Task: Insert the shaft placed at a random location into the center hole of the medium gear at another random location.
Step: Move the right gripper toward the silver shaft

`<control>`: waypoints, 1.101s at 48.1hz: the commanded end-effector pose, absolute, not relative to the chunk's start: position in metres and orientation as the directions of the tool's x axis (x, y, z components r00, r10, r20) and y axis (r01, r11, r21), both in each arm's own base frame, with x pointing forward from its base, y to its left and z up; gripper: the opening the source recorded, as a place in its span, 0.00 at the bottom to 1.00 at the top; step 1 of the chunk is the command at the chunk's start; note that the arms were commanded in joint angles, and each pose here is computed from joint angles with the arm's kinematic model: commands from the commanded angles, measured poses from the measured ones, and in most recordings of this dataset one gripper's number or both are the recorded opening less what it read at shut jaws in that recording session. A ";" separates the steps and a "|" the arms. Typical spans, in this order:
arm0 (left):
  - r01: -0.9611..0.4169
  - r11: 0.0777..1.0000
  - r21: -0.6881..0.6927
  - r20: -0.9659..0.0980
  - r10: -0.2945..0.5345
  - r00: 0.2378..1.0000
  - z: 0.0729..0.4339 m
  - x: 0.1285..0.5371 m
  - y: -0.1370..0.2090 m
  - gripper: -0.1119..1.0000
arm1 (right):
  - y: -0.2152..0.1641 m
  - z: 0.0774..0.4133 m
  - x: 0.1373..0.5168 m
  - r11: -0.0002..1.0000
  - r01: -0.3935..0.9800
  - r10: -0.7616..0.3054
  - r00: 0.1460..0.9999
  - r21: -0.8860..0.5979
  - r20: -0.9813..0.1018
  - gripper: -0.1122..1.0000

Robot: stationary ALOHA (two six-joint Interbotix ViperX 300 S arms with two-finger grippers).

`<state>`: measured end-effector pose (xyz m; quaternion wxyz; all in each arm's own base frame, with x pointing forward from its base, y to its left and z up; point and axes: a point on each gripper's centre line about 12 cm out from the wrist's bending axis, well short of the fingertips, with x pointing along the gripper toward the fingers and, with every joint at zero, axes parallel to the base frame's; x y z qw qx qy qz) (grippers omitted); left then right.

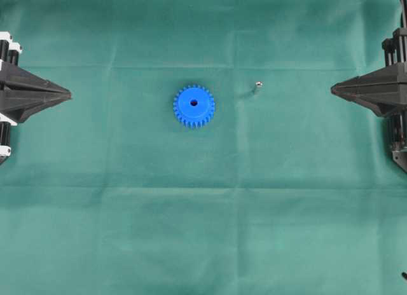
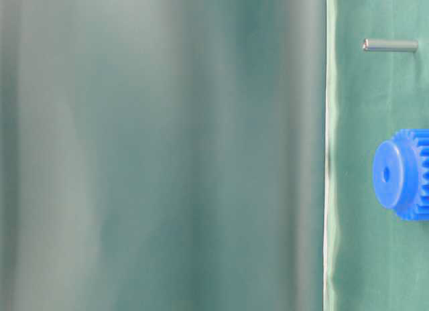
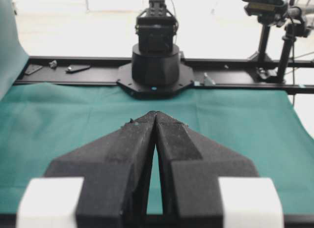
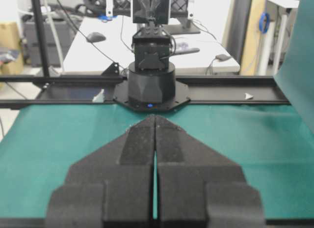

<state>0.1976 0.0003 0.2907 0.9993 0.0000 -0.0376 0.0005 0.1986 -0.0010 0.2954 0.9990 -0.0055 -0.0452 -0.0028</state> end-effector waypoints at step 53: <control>0.006 1.000 0.021 0.061 -0.007 0.998 0.300 0.203 -0.001 0.10 | -0.062 0.162 0.274 0.973 0.230 -0.221 0.936 -0.001 -0.273 0.85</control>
